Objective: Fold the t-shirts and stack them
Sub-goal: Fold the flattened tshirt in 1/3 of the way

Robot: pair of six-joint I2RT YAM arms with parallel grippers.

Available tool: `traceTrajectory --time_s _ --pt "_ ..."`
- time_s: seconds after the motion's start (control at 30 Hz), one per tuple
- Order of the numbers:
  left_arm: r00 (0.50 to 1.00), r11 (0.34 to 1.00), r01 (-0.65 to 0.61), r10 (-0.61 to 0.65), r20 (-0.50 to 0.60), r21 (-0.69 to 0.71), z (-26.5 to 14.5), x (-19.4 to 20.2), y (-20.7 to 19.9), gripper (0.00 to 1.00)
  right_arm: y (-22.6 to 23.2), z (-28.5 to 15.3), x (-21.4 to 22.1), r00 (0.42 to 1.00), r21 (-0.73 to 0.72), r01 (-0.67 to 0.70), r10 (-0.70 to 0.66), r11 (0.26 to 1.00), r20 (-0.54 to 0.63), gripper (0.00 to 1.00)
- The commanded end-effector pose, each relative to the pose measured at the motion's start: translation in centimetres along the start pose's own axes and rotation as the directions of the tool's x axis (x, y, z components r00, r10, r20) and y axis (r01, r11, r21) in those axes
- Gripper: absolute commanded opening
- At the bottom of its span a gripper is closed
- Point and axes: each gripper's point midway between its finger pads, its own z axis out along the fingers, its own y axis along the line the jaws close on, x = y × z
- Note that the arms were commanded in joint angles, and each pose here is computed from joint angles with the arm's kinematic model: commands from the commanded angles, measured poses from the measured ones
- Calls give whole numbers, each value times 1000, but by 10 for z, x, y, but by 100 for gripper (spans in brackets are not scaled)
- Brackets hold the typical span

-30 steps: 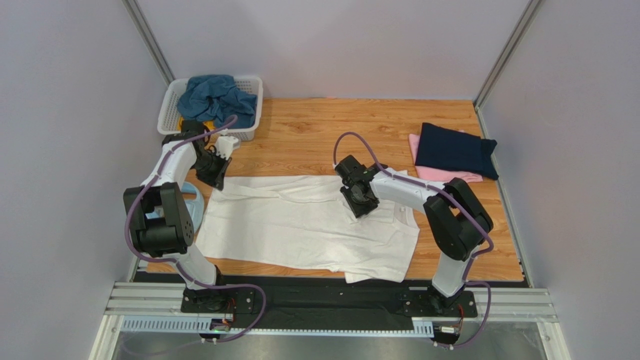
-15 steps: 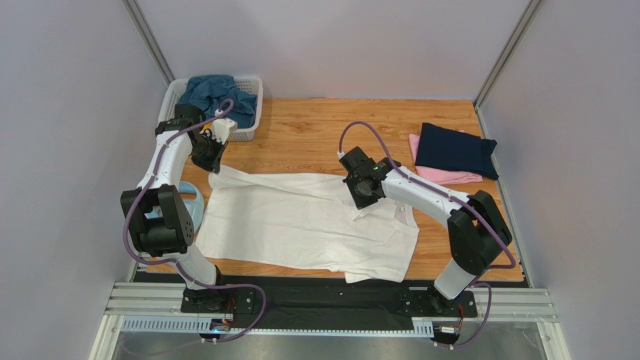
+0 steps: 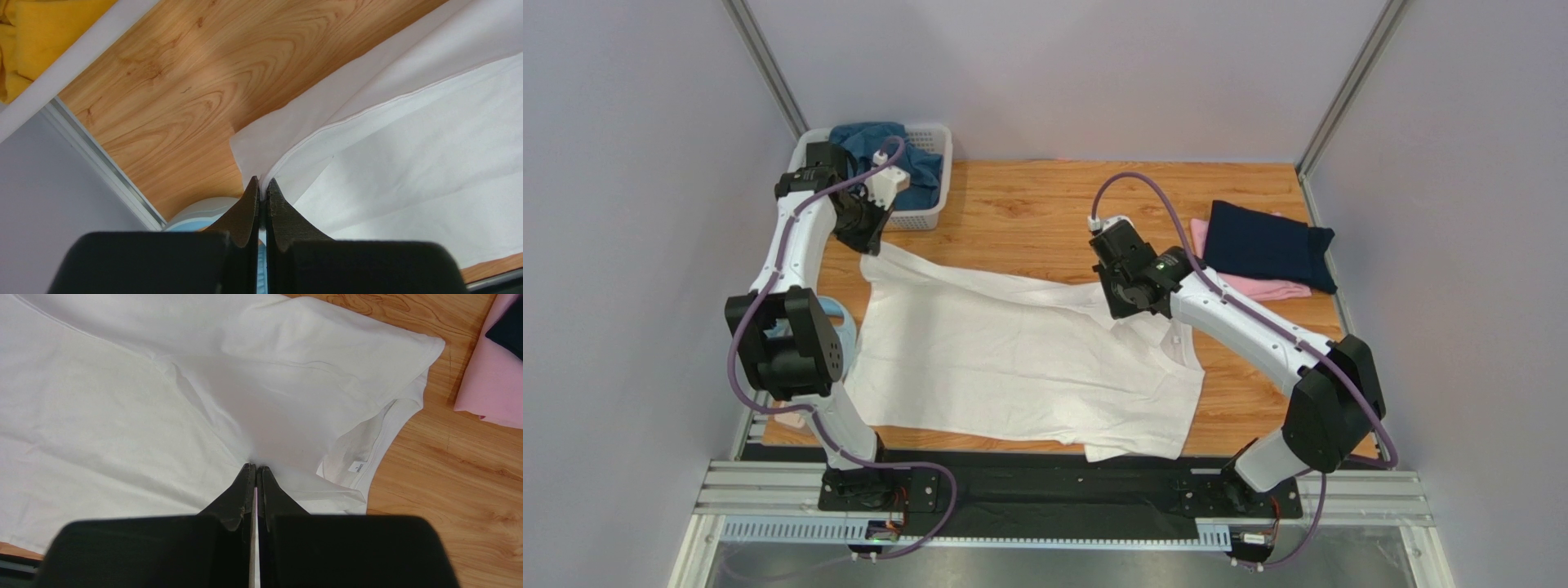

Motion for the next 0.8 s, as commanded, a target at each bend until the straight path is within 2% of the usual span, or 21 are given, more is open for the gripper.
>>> traceTrajectory --time_s 0.0,0.23,0.77 --pt "999 999 -38 38 8 -10 7 -10 10 0 -11 1 -23 998 40 -36 34 999 48 0" --pt "996 996 -87 87 -29 -21 25 -3 21 0 -14 2 -35 997 26 -64 63 998 52 0" --pt "981 983 -175 179 -80 45 31 50 -14 0 -12 2 48 988 -5 -102 101 995 -119 0"
